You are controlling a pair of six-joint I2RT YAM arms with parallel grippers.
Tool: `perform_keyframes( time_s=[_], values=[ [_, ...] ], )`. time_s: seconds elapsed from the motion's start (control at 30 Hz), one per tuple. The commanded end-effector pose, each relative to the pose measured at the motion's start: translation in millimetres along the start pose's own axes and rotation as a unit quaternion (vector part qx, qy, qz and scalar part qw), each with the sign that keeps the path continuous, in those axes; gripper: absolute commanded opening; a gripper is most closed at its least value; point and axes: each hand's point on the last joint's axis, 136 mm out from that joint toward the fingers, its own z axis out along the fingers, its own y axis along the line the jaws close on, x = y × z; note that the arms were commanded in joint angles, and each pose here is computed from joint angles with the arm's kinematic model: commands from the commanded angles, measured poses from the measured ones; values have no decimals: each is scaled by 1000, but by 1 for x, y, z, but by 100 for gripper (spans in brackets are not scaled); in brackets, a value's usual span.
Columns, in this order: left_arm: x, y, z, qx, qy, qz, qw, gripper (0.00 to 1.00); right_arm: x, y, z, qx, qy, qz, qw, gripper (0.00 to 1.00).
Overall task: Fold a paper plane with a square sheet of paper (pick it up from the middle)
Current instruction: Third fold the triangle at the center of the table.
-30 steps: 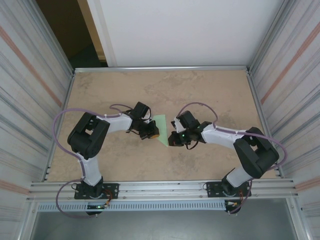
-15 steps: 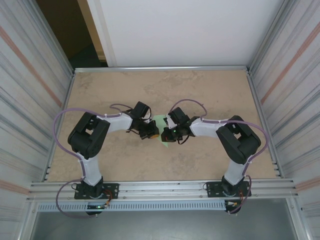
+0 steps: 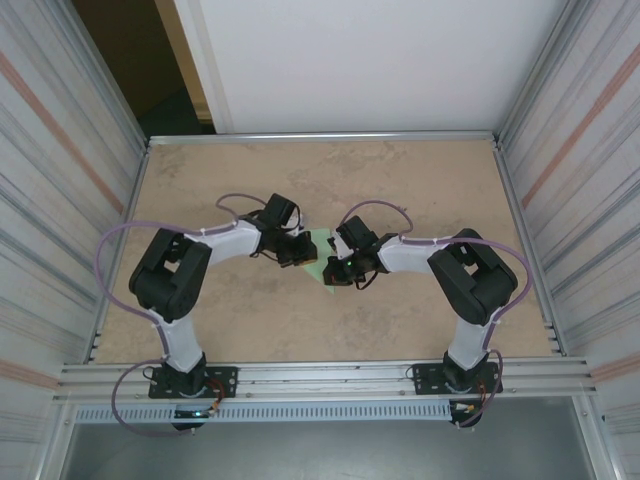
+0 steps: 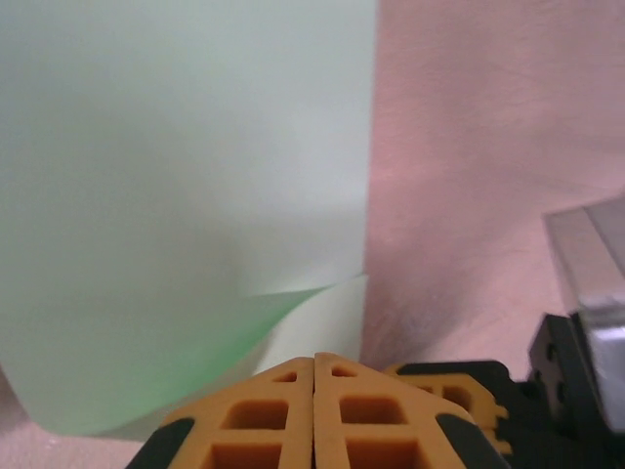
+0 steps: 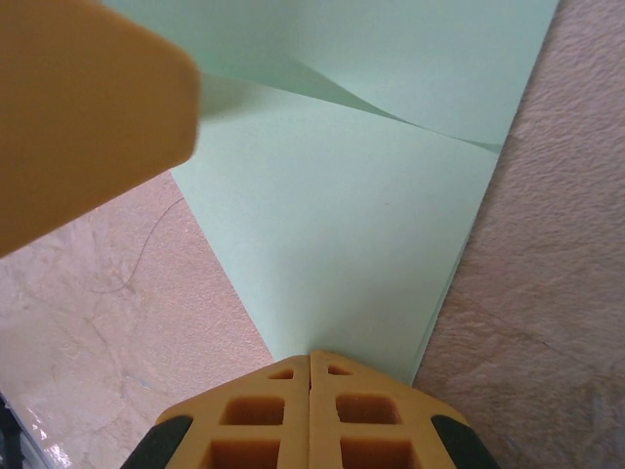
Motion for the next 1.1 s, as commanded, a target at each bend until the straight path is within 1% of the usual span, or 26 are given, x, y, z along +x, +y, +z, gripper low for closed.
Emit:
perform_keyframes(
  time_s=[0.0,0.07,0.2,0.37,0.57,0.67,0.8,0.9,1.07],
  values=[
    [9,-3,-4,27,-6,20,999,6,29,-30,13,55,50,38,997,0],
    [17,-2,2,38,1,19,999,3,30,-31,14,57,52,41,996,0],
    [26,-5,9,46,6,41,998,2,31,-32,15,58,56,44,996,0],
    [30,-3,15,36,11,54,998,2,33,-33,17,61,60,45,995,0],
    [35,15,24,7,20,54,998,2,36,-36,17,67,65,49,994,0],
    [31,24,24,-7,15,51,999,2,37,-38,17,72,68,50,994,0],
    [20,47,20,-32,7,34,999,2,42,-42,17,80,76,46,993,0],
    [5,67,10,-52,-9,14,999,2,48,-48,17,87,85,37,992,0],
    [-14,96,-11,-77,-31,-14,996,3,51,-57,15,87,93,50,991,0]
  ],
)
